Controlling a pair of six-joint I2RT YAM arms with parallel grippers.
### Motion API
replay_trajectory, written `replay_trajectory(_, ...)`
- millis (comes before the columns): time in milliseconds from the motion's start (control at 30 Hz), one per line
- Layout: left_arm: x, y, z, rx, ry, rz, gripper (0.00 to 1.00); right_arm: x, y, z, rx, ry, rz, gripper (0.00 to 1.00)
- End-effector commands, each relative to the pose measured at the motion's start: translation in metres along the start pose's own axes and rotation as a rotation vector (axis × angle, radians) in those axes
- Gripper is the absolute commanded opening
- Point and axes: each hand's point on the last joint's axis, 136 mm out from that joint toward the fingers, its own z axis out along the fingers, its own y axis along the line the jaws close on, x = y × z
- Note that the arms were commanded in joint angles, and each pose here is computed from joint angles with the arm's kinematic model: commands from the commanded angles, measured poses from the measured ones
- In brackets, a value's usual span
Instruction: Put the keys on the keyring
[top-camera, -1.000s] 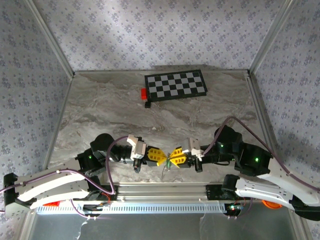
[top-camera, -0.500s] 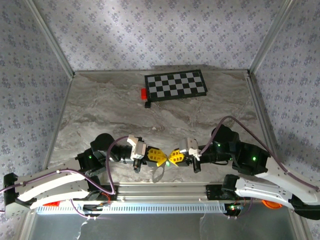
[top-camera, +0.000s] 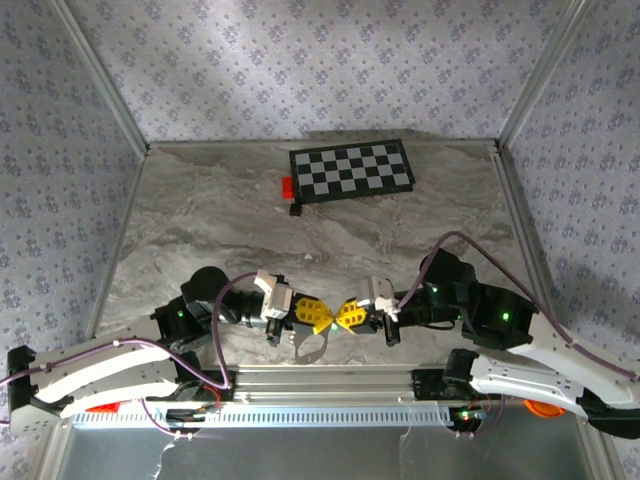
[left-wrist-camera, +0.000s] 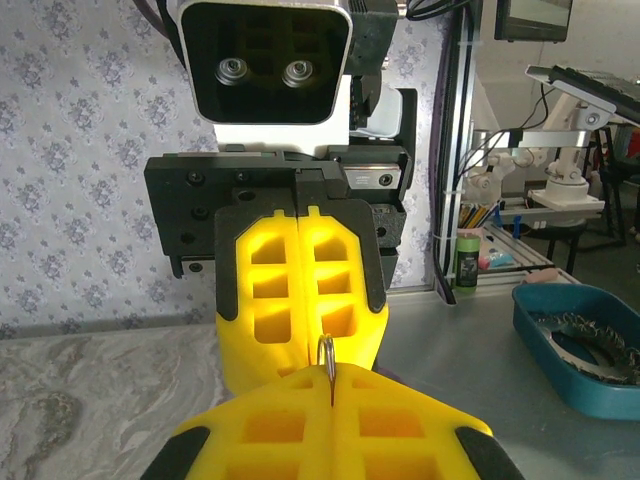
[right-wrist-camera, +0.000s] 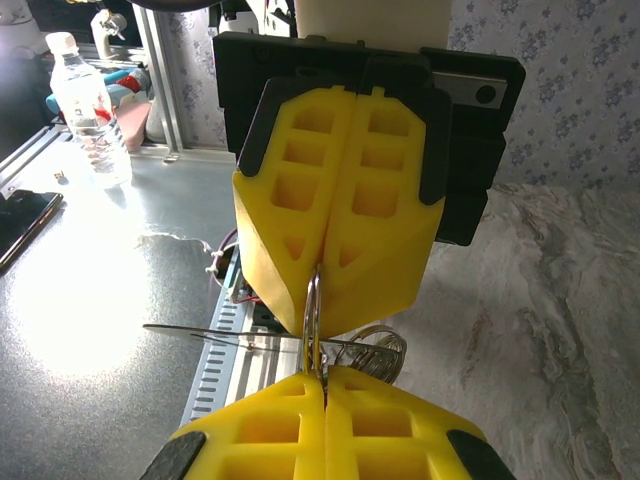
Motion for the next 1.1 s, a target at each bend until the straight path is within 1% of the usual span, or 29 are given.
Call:
replay_trajectory(0,-0.033,-0.018,-0.001,0.093,-0.096,0.047,0.00,0.002,-0.007,0.003,0.023,0.014,0.006,0.00)
replay_trajectory(133,-0.033,-0.026,0.001,0.147,-0.095,0.035,0.00,-0.003,-0.002,0.002,-0.001,-0.003,-0.004,0.01)
replay_trajectory(200,-0.032,-0.027,0.004,0.155,-0.087,0.035,0.00,-0.004,0.002,0.002,-0.019,-0.014,-0.011,0.04)
replay_trajectory(267,-0.032,-0.027,0.004,0.151,-0.087,0.036,0.00,-0.006,0.003,0.001,-0.027,-0.020,-0.015,0.10)
replay_trajectory(300,-0.033,-0.026,0.004,0.148,-0.090,0.040,0.00,-0.006,0.003,0.001,-0.026,-0.022,-0.018,0.10)
replay_trajectory(467,-0.034,-0.025,0.001,0.130,-0.096,0.050,0.00,-0.008,0.000,-0.006,0.014,-0.041,-0.027,0.10)
replay_trajectory(567,-0.034,-0.024,0.001,0.120,-0.093,0.049,0.00,-0.008,-0.006,-0.011,0.064,-0.060,-0.024,0.11)
replay_trajectory(667,-0.033,-0.025,0.001,0.126,-0.091,0.049,0.00,-0.009,-0.010,-0.014,0.099,-0.080,-0.017,0.17)
replay_trajectory(867,-0.037,-0.023,0.000,0.108,-0.098,0.054,0.00,-0.011,-0.013,-0.018,0.126,-0.088,-0.019,0.23)
replay_trajectory(967,-0.037,-0.016,-0.003,0.055,-0.101,0.059,0.00,-0.012,-0.010,-0.022,0.121,-0.100,-0.024,0.29)
replay_trajectory(1033,-0.036,-0.009,-0.005,0.004,-0.104,0.061,0.00,-0.012,-0.008,-0.026,0.122,-0.111,-0.028,0.40)
replay_trajectory(1067,-0.037,-0.006,-0.006,-0.018,-0.112,0.064,0.00,-0.013,-0.007,-0.028,0.123,-0.118,-0.029,0.44)
